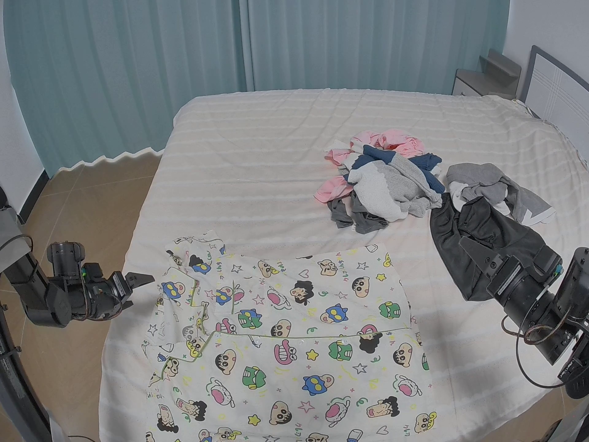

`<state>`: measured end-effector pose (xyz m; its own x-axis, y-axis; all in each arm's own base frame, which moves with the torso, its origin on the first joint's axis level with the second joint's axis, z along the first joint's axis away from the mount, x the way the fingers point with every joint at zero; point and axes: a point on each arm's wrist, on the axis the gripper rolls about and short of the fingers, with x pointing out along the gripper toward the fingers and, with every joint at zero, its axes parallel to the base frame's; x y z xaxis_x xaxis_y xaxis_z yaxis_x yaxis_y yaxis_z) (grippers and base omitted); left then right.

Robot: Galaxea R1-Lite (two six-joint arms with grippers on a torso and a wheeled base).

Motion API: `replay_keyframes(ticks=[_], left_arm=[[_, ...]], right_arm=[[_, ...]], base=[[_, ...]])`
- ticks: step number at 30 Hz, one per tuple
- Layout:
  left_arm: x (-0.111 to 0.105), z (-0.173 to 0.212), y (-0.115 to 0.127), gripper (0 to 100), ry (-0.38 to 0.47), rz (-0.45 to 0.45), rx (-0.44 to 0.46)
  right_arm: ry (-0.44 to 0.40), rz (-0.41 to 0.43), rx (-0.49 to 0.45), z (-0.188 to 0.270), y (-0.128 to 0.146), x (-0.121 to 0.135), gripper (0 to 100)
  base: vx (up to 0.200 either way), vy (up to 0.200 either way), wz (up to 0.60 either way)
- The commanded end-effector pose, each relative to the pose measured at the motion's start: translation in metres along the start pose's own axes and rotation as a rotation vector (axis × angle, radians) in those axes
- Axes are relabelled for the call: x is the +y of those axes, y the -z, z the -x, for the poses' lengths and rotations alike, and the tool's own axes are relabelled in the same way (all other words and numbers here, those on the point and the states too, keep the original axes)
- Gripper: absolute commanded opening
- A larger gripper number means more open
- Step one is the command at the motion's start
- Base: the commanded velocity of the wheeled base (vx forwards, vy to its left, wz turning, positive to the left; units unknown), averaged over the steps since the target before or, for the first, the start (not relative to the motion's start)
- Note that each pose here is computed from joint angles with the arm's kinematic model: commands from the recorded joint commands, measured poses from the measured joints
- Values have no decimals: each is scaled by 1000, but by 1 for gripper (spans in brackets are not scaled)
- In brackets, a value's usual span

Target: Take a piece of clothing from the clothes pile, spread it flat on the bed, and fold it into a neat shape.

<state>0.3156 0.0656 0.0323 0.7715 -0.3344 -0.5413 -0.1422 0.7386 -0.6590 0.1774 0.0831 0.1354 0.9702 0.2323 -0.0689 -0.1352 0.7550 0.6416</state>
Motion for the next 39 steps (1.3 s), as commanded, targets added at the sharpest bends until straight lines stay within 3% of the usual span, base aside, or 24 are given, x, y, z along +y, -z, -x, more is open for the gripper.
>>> replay_keyframes(ticks=[1,2,11,17,24,28,39], left_arm=[[11,-2,14,100,-41,31,47],[19,-9,19,100,-94,41,53],[39,-26,31,100,-262,-5,50],[32,-34,36,100,-252,-33,55],[25,-55,47,100,-325,-113,-30],[22,-62,53,100,-306,-138,-62],[14,-65,62,100,-285,-151,-41]], right_arm=[[-1,0,0,0,0,0,100],[-2,-1,-1,0,0,0,100],[1,1,2,0,1,0,100],[2,1,1,0,1,0,100],[-1,0,2,0,0,0,100],[-3,0,0,0,0,0,100],[-4,-1,-3,0,-1,1,100]], base=[[0,0,0],[0,0,0],[0,0,0],[0,0,0],[0,0,0],[0,0,0],[0,0,0]])
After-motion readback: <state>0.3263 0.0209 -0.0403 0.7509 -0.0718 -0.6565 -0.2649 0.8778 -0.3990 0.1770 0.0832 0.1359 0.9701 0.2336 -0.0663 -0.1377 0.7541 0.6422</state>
